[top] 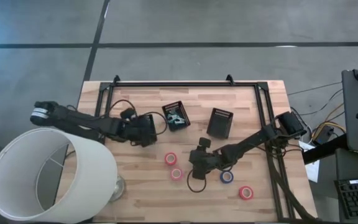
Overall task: Pick and place Stapler, Stapler remover, tape
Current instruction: Put the green stapler into the left black bin, then put the left red tape into the right black bin
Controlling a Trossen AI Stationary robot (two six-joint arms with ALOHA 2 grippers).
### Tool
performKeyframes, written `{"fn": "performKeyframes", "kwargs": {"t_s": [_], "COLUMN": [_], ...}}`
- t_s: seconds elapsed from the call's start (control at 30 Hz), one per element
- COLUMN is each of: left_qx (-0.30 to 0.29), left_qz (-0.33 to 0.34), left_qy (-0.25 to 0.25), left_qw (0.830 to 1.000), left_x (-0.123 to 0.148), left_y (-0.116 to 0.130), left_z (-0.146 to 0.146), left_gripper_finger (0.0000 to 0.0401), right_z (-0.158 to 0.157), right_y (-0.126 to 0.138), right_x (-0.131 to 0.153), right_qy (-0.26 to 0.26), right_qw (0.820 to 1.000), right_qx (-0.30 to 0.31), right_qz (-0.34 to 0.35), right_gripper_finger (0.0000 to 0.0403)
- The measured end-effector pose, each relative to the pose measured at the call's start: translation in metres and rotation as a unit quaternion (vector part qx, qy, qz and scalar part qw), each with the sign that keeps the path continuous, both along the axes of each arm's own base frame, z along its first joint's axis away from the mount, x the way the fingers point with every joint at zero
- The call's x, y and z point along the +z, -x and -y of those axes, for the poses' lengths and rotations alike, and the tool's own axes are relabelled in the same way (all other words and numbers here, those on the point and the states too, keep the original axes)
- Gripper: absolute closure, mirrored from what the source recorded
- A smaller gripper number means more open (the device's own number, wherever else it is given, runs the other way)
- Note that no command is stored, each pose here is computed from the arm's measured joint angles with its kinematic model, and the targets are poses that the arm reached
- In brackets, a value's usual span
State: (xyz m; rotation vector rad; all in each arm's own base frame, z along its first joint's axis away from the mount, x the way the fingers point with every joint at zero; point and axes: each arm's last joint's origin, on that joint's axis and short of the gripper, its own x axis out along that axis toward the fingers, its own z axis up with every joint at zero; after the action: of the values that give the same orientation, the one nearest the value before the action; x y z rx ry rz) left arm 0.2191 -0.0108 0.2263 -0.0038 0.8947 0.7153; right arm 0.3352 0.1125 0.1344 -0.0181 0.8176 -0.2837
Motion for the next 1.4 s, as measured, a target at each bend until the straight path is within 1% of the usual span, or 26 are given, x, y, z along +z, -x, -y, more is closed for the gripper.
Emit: {"fn": "performKeyframes", "kwargs": {"t_s": [0.07,0.2,0.3,0.47,0.6,0.7,0.83,0.9,1.0,1.1,1.17,1.23,1.33,1.4], "left_qx": [0.004,-0.012,-0.006,0.007,0.006,-0.001,-0.035,-0.053,-0.07,-0.077,-0.077,-0.077,-0.077,-0.077], "left_qz": [0.0,0.004,-0.004,-0.017,-0.012,0.008,0.045,0.064,0.091,0.109,0.109,0.11,0.113,0.112], "left_qy": [0.018,0.048,0.049,0.05,0.049,0.049,0.033,0.023,0.012,0.007,0.007,0.007,0.007,0.007], "left_qw": [1.0,0.999,0.999,0.999,0.999,0.999,0.998,0.996,0.993,0.991,0.991,0.991,0.991,0.991], "left_x": [-0.008,-0.03,-0.045,-0.054,-0.054,-0.052,-0.046,-0.042,-0.036,-0.032,-0.032,-0.032,-0.031,-0.031], "left_y": [0.003,0.005,0.009,0.015,0.014,0.01,0.0,-0.005,-0.01,-0.012,-0.012,-0.012,-0.012,-0.012], "left_z": [-0.001,-0.002,-0.005,-0.009,-0.009,-0.008,-0.007,-0.007,-0.006,-0.006,-0.006,-0.006,-0.006,-0.006], "left_gripper_finger": [0.0328,0.0316,0.0294,0.0246,0.0221,0.0217,0.022,0.0222,0.0222,0.0222,0.0224,0.0225,0.0227,0.0227], "right_z": [0.0,-0.001,-0.001,-0.002,-0.003,-0.004,-0.006,-0.008,-0.006,0.0,0.004,0.005,0.001,-0.003], "right_y": [-0.001,-0.003,-0.004,-0.006,-0.009,-0.014,-0.024,-0.029,-0.033,-0.038,-0.042,-0.049,-0.062,-0.071], "right_x": [0.001,0.002,0.003,0.005,0.008,0.012,0.015,0.018,0.023,0.027,0.029,0.031,0.023,0.015], "right_qy": [-0.008,-0.025,-0.026,-0.03,-0.038,-0.042,-0.031,-0.038,-0.052,-0.057,-0.058,-0.068,-0.105,-0.114], "right_qw": [1.0,0.999,0.999,0.998,0.997,0.994,0.988,0.984,0.98,0.98,0.98,0.978,0.975,0.977], "right_qx": [-0.006,-0.018,-0.017,-0.014,-0.013,-0.008,0.031,0.063,0.081,0.068,0.062,0.068,0.093,0.107], "right_qz": [0.007,0.026,0.033,0.048,0.07,0.097,0.147,0.163,0.172,0.179,0.182,0.188,0.174,0.144], "right_gripper_finger": [0.0218,0.0219,0.0224,0.0232,0.0236,0.0239,0.0243,0.0244,0.0245,0.0245,0.0245,0.0245,0.0245,0.0245]}}
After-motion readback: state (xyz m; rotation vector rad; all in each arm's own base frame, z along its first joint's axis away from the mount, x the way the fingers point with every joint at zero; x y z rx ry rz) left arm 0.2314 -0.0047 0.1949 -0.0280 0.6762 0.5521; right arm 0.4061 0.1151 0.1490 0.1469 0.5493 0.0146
